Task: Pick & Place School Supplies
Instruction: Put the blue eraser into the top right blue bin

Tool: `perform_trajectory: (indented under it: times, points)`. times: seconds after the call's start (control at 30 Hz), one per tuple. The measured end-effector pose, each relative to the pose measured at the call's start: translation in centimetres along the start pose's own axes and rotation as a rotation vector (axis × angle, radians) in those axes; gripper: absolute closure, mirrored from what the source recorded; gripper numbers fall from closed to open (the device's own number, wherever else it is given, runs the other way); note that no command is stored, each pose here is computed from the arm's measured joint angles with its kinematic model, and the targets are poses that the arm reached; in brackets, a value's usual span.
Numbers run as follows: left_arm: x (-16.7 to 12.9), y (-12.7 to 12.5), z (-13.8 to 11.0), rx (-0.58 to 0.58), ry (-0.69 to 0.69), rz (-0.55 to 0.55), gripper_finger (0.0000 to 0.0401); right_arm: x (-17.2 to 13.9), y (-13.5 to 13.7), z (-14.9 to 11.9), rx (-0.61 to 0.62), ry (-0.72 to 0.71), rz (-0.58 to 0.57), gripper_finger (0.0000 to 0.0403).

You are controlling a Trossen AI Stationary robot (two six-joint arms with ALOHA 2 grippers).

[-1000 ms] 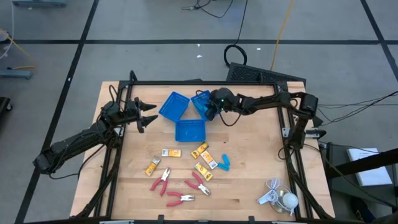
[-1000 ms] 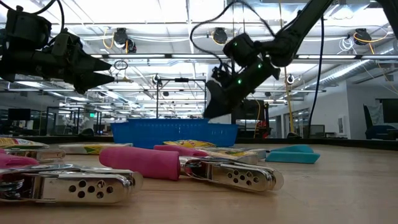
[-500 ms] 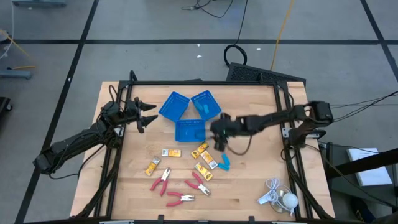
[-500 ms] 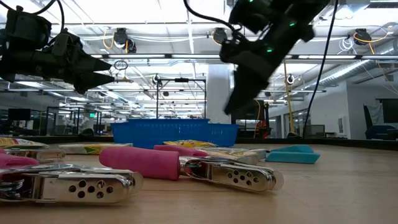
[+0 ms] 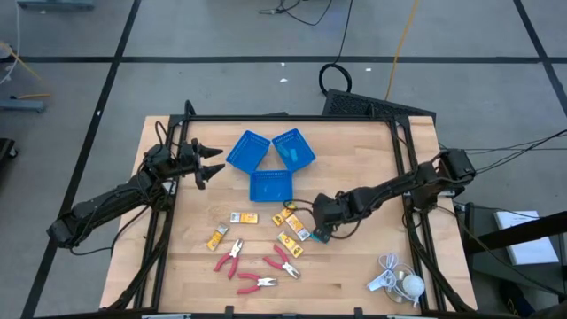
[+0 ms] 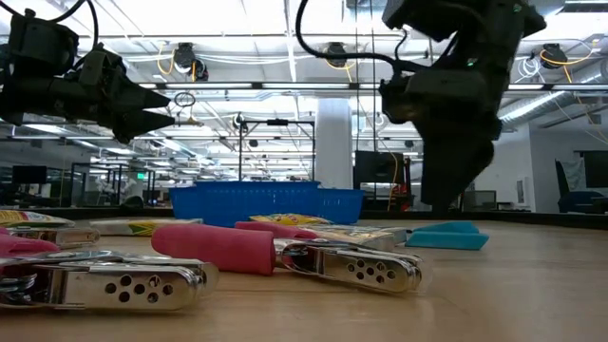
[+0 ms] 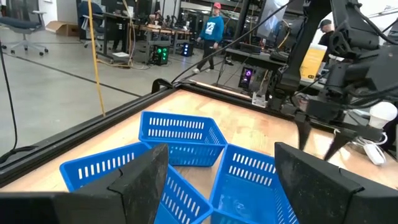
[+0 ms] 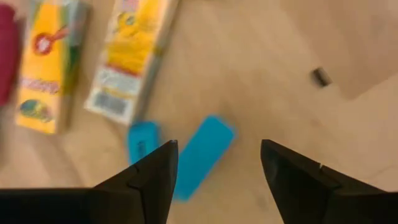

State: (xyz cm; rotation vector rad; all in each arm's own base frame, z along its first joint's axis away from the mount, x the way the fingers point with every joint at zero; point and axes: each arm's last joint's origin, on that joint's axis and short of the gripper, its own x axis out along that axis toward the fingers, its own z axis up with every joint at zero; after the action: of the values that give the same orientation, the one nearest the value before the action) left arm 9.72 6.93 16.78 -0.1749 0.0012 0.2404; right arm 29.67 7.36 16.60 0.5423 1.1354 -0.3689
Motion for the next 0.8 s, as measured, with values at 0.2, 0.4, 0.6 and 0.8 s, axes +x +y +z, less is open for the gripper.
perform_trajectory:
  times: [0.2, 0.4, 0.6, 0.8]
  points:
    - [0.0, 0.0, 0.0, 0.000, 0.000, 0.000, 0.0107, 0.7, 0.6, -0.9, 0.035, 0.025, -0.004, 0.0179]
    - [0.0, 0.0, 0.0, -0.001, 0.001, 0.000, 0.0107, 2.4, 1.2, -1.1, 0.043, 0.059, 0.030, 0.0181]
    - [0.0, 0.0, 0.0, 0.000, 0.001, 0.000, 0.0107, 3.6, 1.2, -1.4, 0.044, 0.089, 0.013, 0.0187]
    - [0.0, 0.0, 0.0, 0.000, 0.000, 0.000, 0.0107, 3.5, 0.6, -1.7, 0.052, 0.117, -0.047, 0.0218]
